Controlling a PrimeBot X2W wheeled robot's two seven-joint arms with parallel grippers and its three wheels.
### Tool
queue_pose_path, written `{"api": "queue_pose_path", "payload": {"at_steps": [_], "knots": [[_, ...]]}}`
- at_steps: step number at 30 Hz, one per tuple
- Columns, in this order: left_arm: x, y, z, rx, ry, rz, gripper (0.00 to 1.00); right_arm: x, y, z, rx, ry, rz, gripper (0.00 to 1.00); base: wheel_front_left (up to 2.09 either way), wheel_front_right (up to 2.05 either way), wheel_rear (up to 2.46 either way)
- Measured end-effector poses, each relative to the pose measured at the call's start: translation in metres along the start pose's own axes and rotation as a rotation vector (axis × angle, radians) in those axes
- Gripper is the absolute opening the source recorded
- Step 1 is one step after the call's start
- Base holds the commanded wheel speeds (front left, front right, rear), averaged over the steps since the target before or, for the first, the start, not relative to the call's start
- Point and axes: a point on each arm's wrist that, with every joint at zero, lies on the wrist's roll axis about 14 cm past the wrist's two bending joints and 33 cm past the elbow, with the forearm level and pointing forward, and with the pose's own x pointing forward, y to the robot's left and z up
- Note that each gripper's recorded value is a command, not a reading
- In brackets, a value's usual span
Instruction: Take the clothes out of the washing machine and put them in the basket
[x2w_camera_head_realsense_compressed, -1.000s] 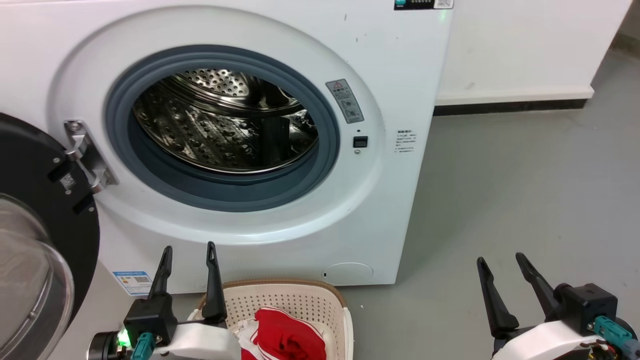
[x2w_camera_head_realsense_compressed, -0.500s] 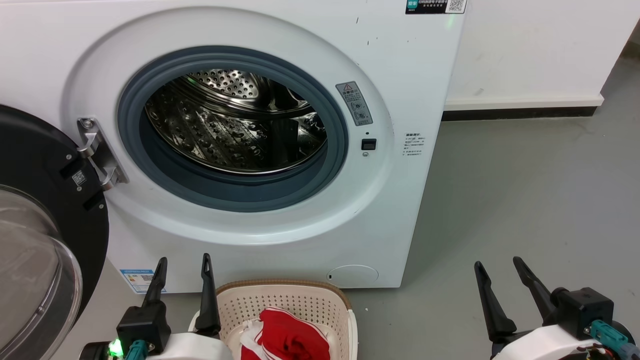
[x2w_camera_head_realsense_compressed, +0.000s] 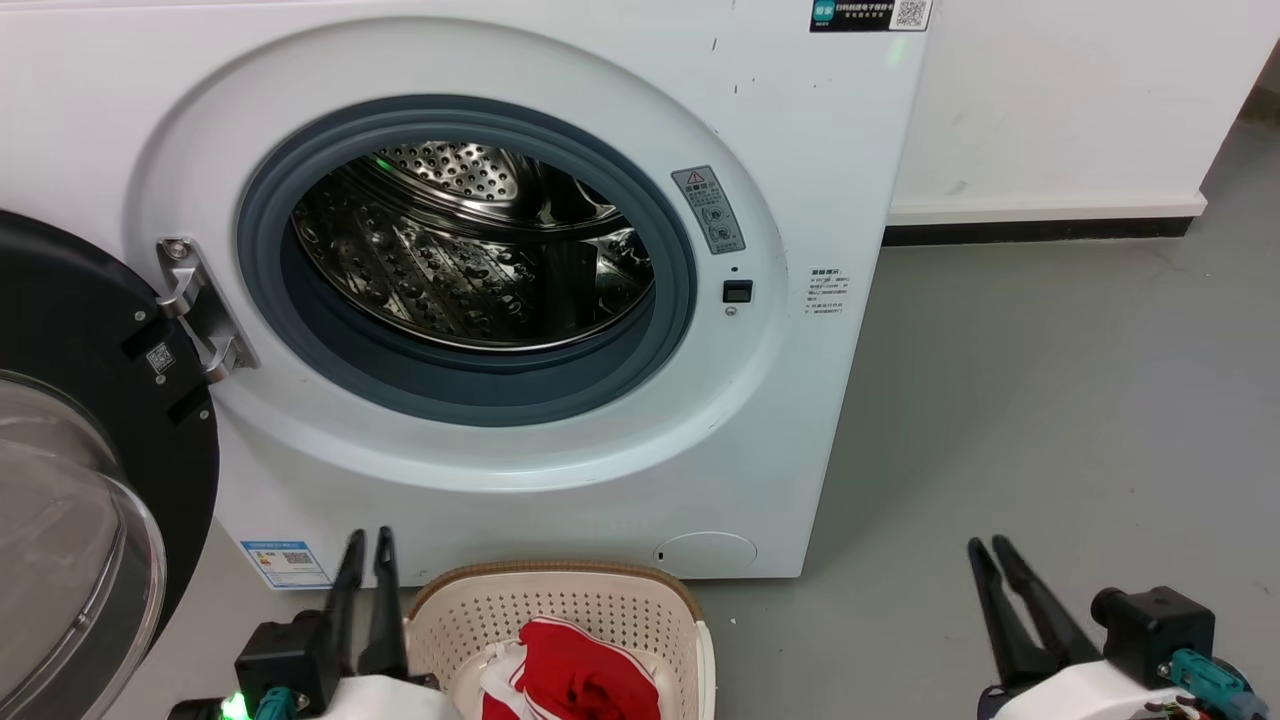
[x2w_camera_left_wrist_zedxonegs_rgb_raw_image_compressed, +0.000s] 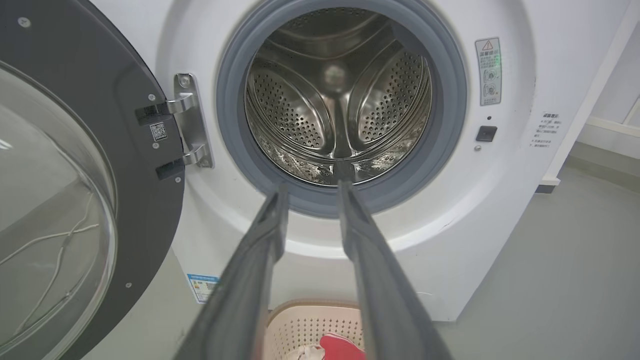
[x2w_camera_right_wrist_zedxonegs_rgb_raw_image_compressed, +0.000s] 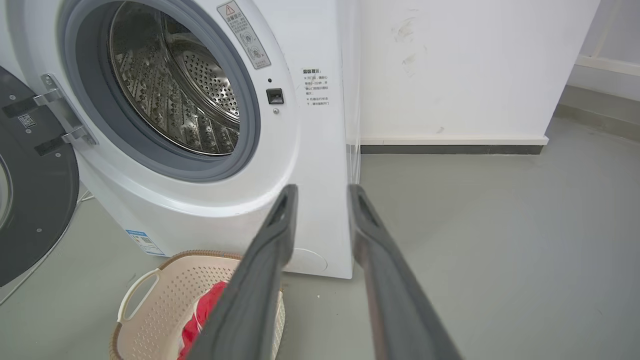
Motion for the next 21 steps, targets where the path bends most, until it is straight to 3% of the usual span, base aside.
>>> {"api": "queue_pose_path", "payload": {"at_steps": [21], "knots": [[0.005, 0.007, -0.029, -0.384, 0.136, 0.015, 0.00, 0.008, -0.009, -0.009, 0.386, -0.001, -0.008, 0.00, 0.00, 0.00, 0.00]]}}
